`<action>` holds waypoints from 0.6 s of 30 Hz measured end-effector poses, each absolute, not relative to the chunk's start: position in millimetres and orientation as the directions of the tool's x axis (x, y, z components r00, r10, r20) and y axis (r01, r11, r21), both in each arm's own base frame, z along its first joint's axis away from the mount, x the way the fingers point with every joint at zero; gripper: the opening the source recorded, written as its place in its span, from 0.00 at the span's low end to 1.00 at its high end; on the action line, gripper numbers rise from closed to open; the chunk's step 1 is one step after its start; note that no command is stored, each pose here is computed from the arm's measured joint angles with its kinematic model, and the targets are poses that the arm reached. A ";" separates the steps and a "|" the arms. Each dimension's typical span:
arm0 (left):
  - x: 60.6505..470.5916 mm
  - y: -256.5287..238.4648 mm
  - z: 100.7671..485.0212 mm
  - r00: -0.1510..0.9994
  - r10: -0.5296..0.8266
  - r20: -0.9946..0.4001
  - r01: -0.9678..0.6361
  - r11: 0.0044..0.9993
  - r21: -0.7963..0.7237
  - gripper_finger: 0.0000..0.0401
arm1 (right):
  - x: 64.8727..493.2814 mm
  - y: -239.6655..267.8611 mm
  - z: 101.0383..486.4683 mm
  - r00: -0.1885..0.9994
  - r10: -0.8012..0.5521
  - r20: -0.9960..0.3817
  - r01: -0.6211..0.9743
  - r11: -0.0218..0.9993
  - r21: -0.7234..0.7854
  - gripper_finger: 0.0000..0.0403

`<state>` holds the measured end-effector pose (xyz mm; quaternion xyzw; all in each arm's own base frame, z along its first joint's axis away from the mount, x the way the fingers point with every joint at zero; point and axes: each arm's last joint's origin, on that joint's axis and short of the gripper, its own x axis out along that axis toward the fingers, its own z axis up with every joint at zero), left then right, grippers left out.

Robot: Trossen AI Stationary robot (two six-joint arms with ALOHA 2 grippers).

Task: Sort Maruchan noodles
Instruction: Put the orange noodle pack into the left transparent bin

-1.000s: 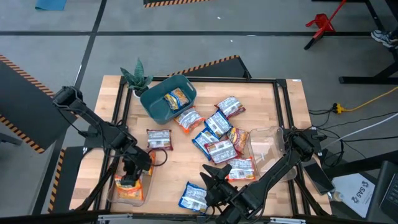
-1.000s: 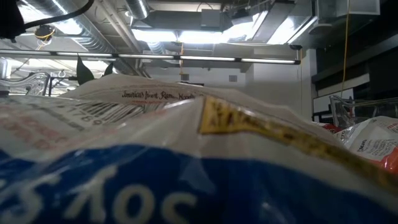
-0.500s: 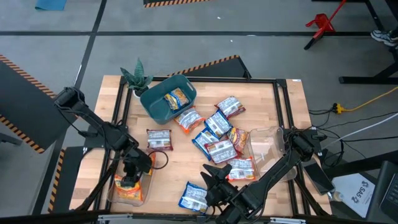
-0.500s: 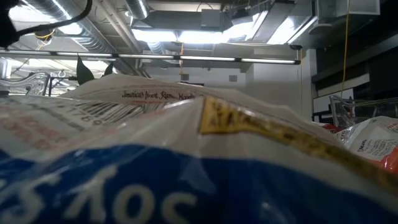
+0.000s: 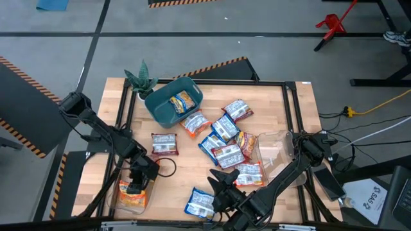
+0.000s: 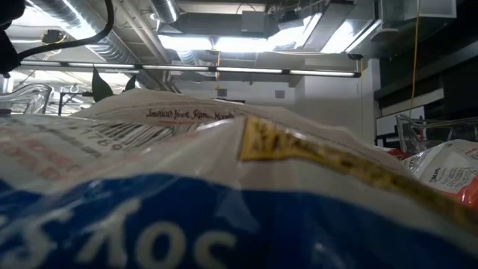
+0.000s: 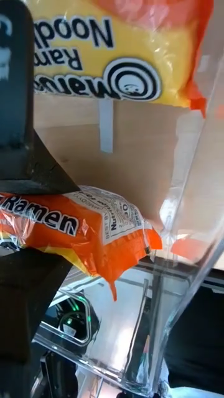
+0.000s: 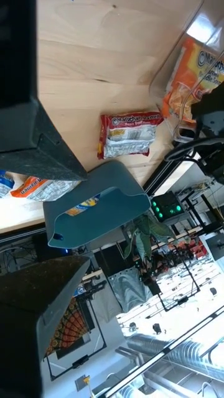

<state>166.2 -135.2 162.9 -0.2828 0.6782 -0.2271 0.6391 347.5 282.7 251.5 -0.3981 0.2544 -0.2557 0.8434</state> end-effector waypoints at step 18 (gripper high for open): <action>171.0 -129.3 164.5 -0.036 -0.716 -0.697 -0.192 0.690 -0.698 0.41 | 347.4 282.6 251.4 0.740 -0.634 -0.226 0.228 0.552 -0.802 0.48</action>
